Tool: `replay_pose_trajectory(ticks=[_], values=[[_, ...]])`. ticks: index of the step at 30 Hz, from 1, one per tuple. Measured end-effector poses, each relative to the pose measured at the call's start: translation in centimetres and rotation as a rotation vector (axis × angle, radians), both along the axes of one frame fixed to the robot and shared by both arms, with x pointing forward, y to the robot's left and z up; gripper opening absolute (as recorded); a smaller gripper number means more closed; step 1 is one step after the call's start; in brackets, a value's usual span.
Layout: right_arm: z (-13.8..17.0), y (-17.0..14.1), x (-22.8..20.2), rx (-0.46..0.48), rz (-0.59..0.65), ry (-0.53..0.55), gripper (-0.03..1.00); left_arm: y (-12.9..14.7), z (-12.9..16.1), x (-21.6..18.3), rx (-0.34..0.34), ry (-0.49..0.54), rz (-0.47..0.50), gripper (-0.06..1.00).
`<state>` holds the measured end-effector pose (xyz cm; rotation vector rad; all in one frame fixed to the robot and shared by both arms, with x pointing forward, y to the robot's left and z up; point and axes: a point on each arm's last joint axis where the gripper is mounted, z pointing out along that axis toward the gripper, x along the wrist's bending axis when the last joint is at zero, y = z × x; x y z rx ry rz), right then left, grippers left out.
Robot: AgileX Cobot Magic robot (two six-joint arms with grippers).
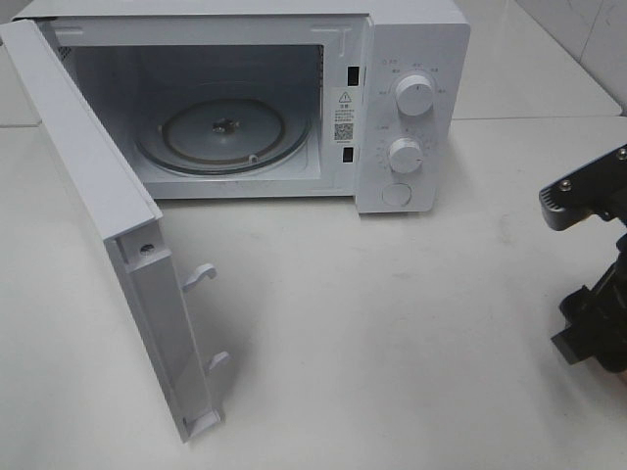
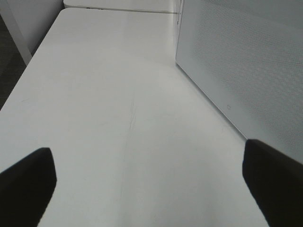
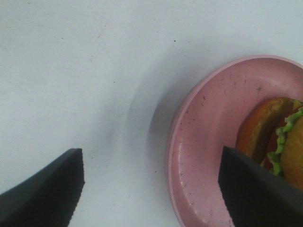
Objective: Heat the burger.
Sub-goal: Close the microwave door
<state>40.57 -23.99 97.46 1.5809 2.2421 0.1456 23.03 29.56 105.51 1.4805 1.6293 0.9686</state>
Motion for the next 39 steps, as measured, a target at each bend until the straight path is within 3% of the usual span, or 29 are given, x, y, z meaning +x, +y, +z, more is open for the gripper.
replay_pose_trajectory(ticks=[16,27,32,39], values=[[6.6,-1.0,-4.5,0.158,0.064,-0.021,0.76,0.0,0.0,0.0,0.000,0.000,0.000,0.99],[8.4,-2.5,-7.7,0.221,0.079,-0.113,0.76,0.0,0.0,0.0,0.000,0.000,0.000,0.99],[9.4,-3.8,-10.2,0.265,0.081,-0.205,0.76,0.0,0.0,0.0,0.000,0.000,0.000,0.99],[8.9,-4.7,-11.8,0.300,0.051,-0.251,0.76,0.0,0.0,0.0,0.000,0.000,0.000,0.99]])
